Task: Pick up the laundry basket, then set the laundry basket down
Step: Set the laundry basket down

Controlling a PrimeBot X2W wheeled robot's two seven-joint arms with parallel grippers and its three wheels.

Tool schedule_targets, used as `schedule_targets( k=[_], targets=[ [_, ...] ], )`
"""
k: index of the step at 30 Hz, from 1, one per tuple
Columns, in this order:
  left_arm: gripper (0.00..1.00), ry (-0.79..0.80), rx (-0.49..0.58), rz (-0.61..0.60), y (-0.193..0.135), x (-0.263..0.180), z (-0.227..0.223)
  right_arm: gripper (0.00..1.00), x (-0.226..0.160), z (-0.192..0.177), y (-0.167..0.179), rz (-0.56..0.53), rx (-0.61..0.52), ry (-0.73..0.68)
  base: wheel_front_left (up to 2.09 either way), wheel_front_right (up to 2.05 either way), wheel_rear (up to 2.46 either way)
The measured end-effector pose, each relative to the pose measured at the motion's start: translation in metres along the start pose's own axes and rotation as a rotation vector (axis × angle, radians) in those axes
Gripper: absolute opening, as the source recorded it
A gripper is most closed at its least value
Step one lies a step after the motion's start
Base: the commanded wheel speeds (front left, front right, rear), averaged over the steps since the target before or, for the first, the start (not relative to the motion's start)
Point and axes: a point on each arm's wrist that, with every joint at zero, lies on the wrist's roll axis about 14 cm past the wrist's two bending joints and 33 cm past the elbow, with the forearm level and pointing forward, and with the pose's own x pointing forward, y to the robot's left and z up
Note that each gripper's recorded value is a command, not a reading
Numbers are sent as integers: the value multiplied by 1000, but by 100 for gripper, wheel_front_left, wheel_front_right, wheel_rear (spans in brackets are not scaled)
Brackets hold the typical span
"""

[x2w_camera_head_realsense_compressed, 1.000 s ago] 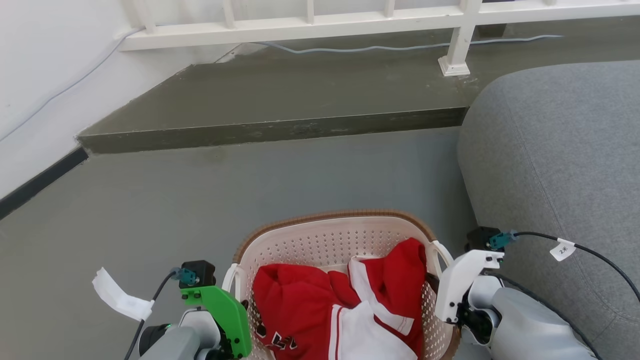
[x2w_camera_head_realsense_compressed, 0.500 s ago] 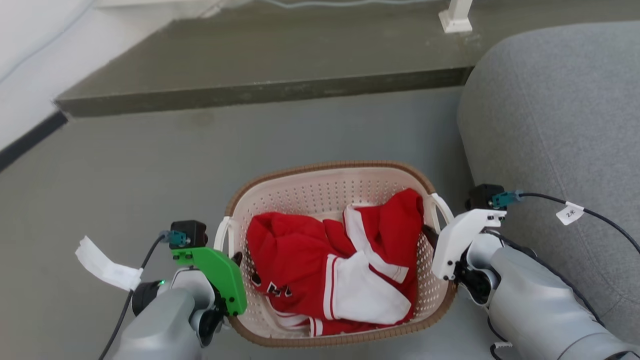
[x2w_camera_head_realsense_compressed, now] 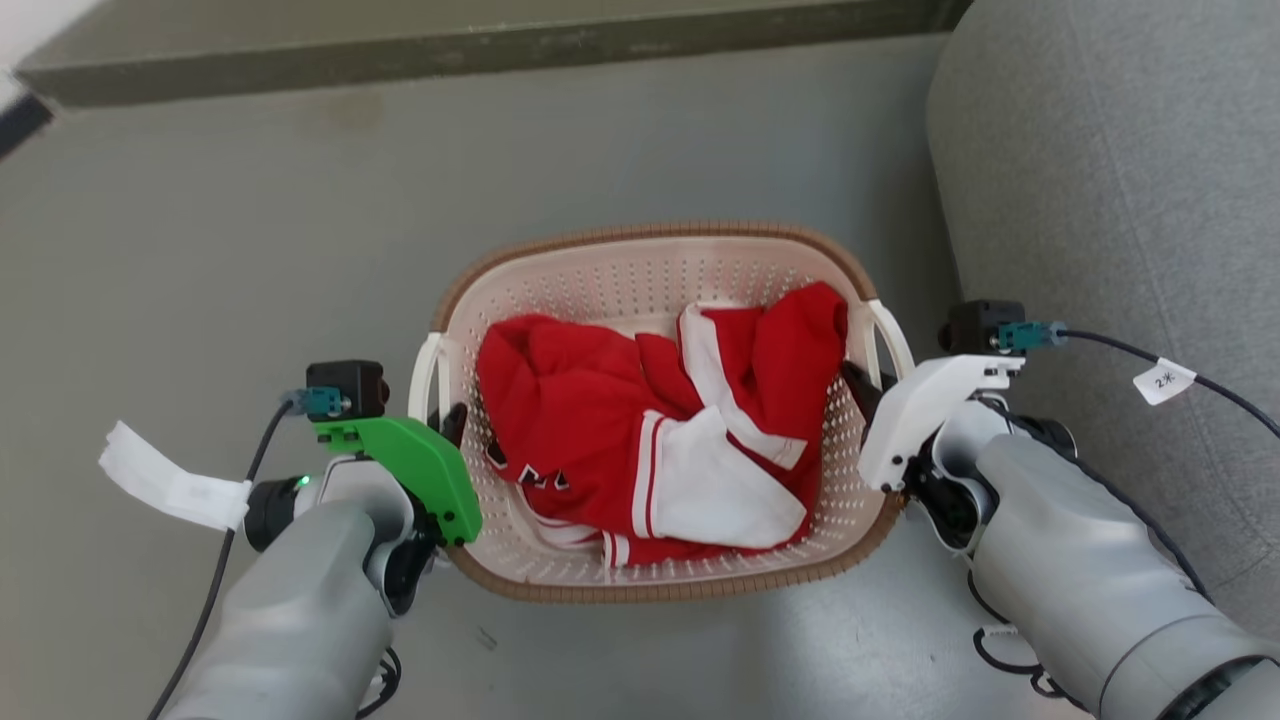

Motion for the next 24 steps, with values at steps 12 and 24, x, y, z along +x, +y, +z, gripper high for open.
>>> schedule_targets(
  k=[12,24],
  targets=[
    [0,-11,-36,13,22,39,-4,0,40,-1,-16,-3,-15,-6,0,0,0],
    [0,26,-67,30,47,74,-19,0,78,-16,-35,-19,15,22,0,0,0]
  ],
)
